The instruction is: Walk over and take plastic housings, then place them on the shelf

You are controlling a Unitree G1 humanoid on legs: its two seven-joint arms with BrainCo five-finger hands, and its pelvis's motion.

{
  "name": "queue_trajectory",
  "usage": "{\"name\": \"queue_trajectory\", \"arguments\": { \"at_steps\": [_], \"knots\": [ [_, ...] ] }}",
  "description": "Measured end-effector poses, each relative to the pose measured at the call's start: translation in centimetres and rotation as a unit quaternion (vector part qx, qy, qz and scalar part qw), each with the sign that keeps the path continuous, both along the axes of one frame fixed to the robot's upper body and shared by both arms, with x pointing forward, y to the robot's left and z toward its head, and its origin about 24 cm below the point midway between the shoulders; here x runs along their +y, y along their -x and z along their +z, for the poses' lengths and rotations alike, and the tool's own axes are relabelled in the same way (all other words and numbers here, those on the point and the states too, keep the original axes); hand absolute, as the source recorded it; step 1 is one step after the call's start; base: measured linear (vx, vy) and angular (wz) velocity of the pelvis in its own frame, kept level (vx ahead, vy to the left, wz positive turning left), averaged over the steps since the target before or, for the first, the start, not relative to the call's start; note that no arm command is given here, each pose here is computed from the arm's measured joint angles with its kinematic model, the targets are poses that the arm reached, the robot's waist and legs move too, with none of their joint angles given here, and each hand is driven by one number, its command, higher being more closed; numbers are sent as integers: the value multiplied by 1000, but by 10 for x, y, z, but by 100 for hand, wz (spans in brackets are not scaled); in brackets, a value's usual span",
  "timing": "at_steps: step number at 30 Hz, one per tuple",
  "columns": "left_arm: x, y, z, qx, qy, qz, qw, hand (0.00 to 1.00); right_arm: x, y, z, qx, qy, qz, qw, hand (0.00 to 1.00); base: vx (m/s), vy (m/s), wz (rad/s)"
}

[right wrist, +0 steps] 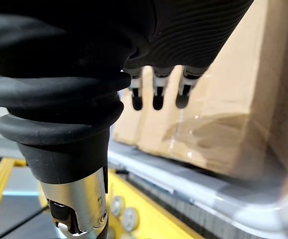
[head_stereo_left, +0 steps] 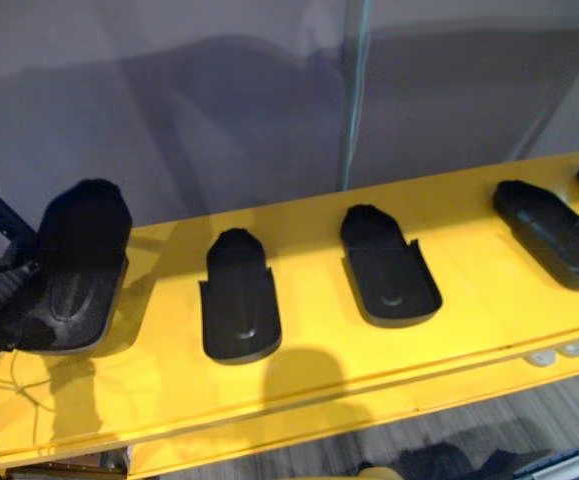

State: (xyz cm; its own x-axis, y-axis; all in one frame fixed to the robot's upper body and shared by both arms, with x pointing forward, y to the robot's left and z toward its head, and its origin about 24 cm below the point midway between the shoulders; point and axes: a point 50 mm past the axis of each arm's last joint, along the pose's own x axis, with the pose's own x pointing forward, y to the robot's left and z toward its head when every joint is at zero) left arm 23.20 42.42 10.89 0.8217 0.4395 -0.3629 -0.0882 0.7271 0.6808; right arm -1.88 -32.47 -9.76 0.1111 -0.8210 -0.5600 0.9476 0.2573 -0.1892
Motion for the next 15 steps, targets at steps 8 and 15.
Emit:
{"name": "queue_trajectory", "arguments": {
  "at_steps": [8, 15],
  "knots": [
    [11, 22, -28, 75, 54, 29, 995, 100, 5, 2, -6, 7, -19, 3, 1000, 0, -15, 8, -2],
    [16, 41, -45, 76, 85, 65, 991, 100, 5, 4, -8, 6, -32, 8, 999, 0, -67, -16, -2]
  ]
}}
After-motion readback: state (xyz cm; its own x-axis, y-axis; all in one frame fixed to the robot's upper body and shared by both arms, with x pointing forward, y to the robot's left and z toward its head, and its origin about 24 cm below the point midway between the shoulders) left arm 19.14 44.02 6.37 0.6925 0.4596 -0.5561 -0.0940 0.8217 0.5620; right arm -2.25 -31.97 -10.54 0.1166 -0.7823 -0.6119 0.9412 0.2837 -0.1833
